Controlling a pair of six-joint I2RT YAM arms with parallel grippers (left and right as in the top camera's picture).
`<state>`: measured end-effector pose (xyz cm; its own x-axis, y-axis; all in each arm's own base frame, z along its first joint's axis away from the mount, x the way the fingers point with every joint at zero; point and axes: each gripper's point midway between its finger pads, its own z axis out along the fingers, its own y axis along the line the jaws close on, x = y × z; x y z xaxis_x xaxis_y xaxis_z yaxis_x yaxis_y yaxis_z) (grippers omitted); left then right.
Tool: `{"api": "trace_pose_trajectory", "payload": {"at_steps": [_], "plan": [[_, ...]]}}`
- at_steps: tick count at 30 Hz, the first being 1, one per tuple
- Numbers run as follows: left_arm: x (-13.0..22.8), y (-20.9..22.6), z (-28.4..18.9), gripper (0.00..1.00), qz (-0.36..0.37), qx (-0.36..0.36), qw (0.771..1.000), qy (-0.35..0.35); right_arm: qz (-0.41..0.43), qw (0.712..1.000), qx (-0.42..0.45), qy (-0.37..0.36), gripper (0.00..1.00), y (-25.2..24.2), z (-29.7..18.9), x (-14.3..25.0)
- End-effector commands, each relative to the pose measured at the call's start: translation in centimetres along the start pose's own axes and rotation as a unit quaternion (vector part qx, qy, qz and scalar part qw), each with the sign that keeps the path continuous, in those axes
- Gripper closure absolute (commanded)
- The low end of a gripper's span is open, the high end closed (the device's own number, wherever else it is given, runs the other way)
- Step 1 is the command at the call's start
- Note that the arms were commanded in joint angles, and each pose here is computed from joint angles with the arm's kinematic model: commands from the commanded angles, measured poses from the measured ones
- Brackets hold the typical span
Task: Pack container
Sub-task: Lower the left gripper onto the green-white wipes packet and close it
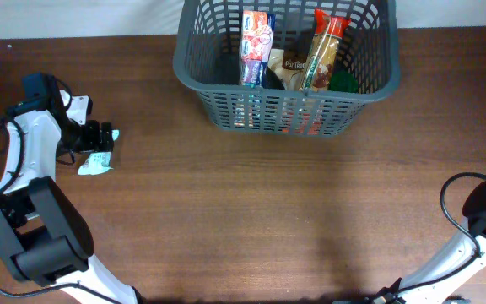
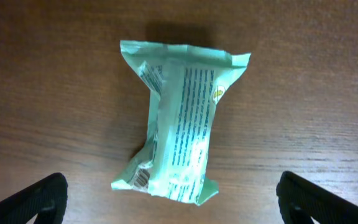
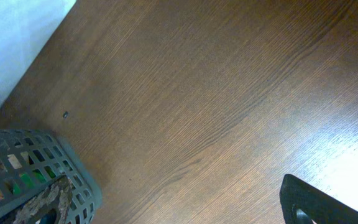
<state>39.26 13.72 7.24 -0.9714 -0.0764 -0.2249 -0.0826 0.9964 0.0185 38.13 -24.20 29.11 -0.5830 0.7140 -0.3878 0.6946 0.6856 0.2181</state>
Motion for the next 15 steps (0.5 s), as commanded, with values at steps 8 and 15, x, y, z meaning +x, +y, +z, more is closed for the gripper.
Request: {"api": "trace_pose_trajectory", "payload": {"at_steps": [8,15], "plan": [[-0.5,0.2,1.5,0.01,0.006,-0.009,1.0,-0.009,-0.006,1.0,0.008,0.003,0.01,-0.1,0.2,0.1],[1.0,-0.1,5.1,0.01,0.003,0.006,0.999,0.036,-0.006,1.0,0.008,0.003,0.01,-0.1,0.2,0.1]]}}
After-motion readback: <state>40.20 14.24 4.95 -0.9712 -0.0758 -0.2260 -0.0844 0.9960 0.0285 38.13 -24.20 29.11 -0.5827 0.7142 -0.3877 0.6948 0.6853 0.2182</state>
